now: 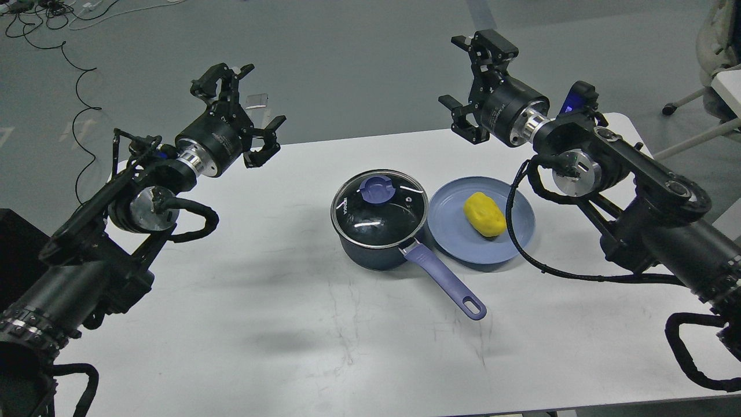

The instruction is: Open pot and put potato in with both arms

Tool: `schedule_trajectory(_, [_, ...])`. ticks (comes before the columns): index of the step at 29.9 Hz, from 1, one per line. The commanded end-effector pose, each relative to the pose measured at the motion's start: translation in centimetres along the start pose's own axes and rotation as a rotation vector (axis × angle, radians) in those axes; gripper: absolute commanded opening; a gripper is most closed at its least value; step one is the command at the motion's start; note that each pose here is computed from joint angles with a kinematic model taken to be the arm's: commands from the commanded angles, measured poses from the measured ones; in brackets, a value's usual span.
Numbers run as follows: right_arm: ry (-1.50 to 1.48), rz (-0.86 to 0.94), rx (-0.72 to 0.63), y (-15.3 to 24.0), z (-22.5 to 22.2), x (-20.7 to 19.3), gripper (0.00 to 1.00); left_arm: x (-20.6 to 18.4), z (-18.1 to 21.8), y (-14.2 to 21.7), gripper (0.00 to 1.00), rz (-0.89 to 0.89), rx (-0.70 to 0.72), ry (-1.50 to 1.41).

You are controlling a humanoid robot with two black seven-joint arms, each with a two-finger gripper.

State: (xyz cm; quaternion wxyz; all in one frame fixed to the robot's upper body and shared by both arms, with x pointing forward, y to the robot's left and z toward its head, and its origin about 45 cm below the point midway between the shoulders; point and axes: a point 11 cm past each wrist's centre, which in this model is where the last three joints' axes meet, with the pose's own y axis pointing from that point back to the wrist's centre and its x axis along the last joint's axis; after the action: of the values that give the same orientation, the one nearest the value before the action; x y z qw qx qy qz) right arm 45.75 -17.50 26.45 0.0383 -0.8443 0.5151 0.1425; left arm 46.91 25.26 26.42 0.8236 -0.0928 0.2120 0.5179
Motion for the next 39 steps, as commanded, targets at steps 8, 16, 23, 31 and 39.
schedule_trajectory(8, [0.005, -0.022, 0.003, -0.13, -0.24, -0.36, 1.00, -0.07, 0.00, -0.03, 0.98, -0.003, -0.001, 0.001])
schedule_trajectory(16, [0.009, -0.025, -0.001, -0.12, -0.12, -0.44, 1.00, 0.15, 0.05, -0.03, 0.98, 0.017, -0.008, -0.002])
schedule_trajectory(23, [0.009, -0.025, 0.002, -0.14, -0.23, -0.44, 1.00, 0.35, 0.24, 0.07, 0.98, 0.023, -0.009, -0.008])
schedule_trajectory(31, [0.008, -0.026, 0.004, -0.14, -0.30, -0.46, 1.00, 0.42, 0.28, 0.10, 0.98, 0.026, -0.009, -0.011])
schedule_trajectory(39, [0.021, -0.019, 0.007, -0.03, -0.74, -0.03, 1.00, 0.42, 0.37, 0.10, 0.98, 0.024, -0.009, -0.020])
